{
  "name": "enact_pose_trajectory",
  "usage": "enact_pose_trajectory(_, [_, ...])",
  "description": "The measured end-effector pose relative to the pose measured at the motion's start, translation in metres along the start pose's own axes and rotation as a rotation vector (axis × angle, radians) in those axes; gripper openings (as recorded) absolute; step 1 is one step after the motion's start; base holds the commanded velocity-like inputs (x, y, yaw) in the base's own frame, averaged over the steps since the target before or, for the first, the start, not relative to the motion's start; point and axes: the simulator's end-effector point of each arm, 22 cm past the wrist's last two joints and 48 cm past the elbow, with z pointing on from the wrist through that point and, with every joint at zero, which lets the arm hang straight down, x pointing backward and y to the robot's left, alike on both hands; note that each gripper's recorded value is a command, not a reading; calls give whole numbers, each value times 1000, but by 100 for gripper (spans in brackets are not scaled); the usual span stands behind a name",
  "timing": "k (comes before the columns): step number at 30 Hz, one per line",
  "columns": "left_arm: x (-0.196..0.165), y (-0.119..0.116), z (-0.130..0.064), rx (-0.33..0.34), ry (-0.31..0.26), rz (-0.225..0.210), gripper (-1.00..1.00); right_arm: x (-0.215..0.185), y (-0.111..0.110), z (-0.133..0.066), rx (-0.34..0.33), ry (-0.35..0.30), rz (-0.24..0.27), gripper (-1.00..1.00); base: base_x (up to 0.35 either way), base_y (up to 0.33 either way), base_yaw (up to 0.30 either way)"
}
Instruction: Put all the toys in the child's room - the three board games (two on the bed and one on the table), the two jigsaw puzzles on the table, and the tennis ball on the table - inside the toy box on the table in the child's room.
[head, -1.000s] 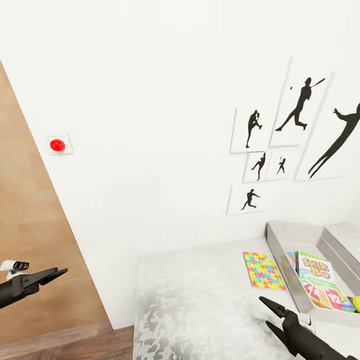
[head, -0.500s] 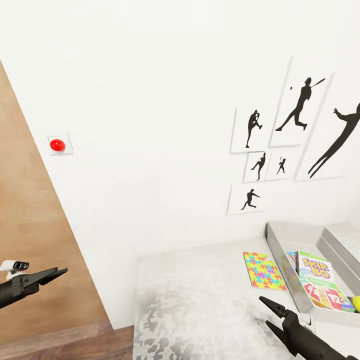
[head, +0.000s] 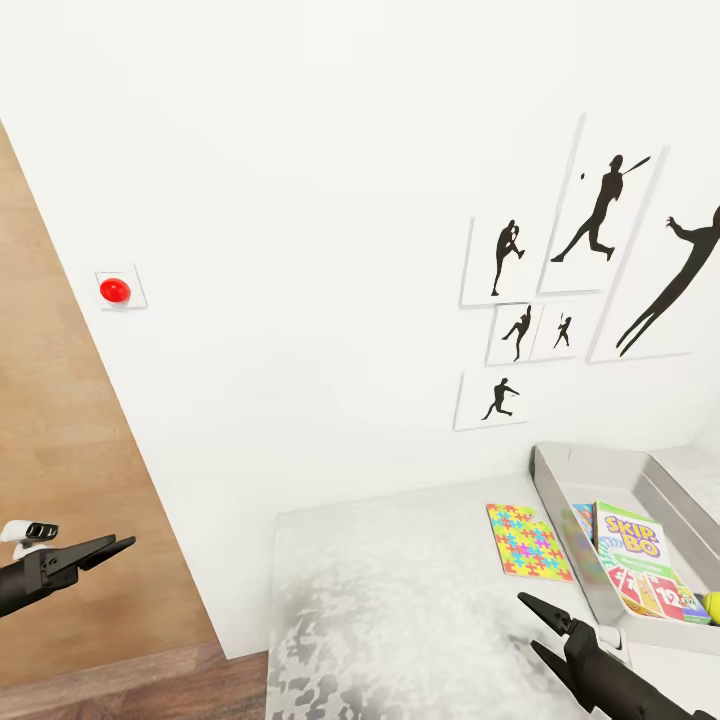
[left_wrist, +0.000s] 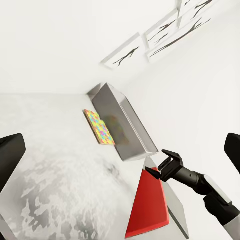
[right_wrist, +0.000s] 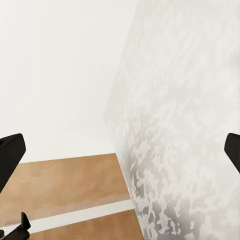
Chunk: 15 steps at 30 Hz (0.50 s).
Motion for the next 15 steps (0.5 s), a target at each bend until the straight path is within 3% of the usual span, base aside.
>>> enact_pose_trajectory(15, [-1,0,-1,-3,0,2,100,1,0,1,4,1,-6,100,0,0,0])
